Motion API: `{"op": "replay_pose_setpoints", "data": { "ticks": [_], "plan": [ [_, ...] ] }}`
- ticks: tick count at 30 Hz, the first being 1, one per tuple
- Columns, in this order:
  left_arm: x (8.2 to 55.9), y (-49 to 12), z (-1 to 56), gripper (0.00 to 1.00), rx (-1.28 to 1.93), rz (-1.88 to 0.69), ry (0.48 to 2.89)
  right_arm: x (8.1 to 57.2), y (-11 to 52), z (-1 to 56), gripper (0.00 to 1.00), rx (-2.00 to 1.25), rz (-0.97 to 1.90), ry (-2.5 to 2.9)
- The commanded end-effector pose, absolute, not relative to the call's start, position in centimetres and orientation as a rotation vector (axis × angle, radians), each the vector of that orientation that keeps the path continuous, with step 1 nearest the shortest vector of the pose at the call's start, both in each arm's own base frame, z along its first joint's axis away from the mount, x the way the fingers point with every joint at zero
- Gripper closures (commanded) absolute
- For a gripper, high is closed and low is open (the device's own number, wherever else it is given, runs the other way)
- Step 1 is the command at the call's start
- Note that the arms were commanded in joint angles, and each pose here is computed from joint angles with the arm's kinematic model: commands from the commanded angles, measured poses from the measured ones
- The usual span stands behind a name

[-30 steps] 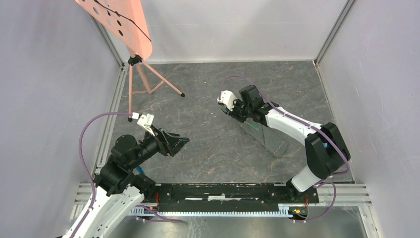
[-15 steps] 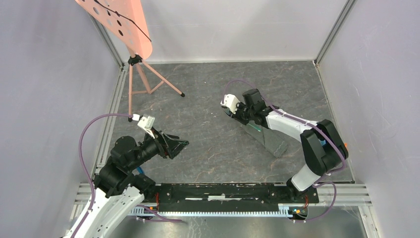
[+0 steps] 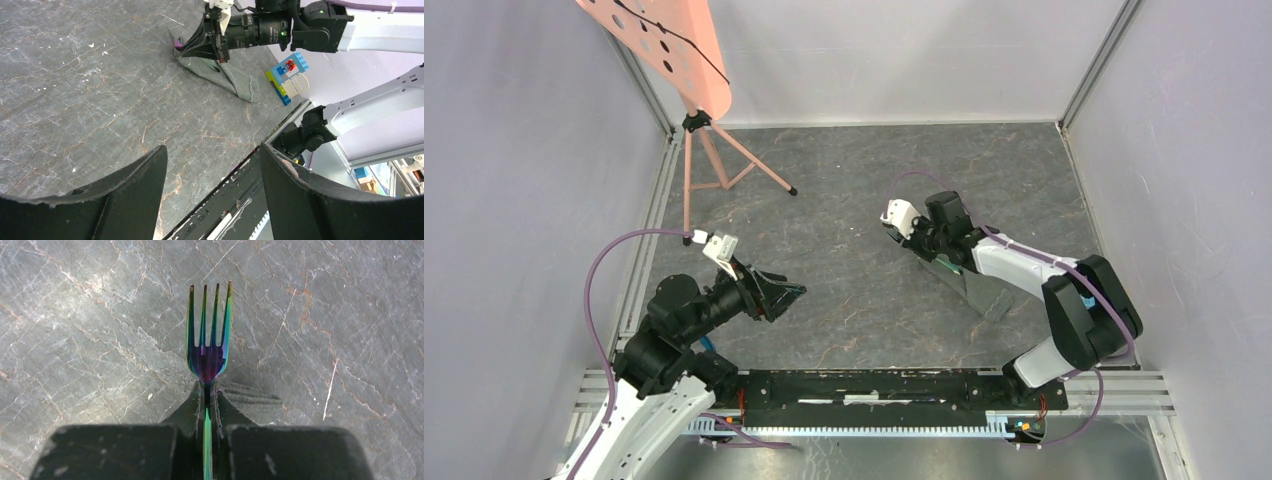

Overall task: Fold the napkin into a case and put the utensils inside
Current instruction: Insert the fork into the folded napkin.

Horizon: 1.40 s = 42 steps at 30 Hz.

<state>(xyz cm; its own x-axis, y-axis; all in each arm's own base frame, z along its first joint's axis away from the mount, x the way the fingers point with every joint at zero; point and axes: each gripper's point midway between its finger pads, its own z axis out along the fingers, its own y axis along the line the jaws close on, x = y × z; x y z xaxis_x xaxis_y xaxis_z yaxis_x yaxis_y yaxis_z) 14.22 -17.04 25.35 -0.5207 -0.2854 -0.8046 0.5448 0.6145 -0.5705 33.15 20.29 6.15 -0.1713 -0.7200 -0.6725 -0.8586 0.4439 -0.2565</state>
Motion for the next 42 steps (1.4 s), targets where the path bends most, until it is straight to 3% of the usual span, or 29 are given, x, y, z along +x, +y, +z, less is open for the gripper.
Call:
{"op": "replay_pose_setpoints", "data": {
  "ticks": [1,26,30,35,42],
  "plan": [
    [14.1,-17.3,25.8,0.25,0.282,-1.044,1.81,33.2,20.1,8.2,1.0,-1.263,0.226,1.89],
    [16.1,-22.3,21.4,0.27,0.161,-1.334,1.965,31.1,15.5,7.9,0.99,-1.14,0.103,2.015],
    [17.3,-24.0,20.8,0.35,0.085,-1.458,1.964,30.6,14.8,6.9,1.0,-1.16,0.077,2.039],
    [19.5,-25.7,20.1,0.55,-0.013,-1.53,1.956,30.3,13.7,5.9,1.0,-1.164,0.018,2.058],
    [22.1,-29.8,19.2,0.63,-0.086,-1.54,1.966,29.9,12.7,5.9,1.0,-1.146,-0.025,2.087]
  ]
}}
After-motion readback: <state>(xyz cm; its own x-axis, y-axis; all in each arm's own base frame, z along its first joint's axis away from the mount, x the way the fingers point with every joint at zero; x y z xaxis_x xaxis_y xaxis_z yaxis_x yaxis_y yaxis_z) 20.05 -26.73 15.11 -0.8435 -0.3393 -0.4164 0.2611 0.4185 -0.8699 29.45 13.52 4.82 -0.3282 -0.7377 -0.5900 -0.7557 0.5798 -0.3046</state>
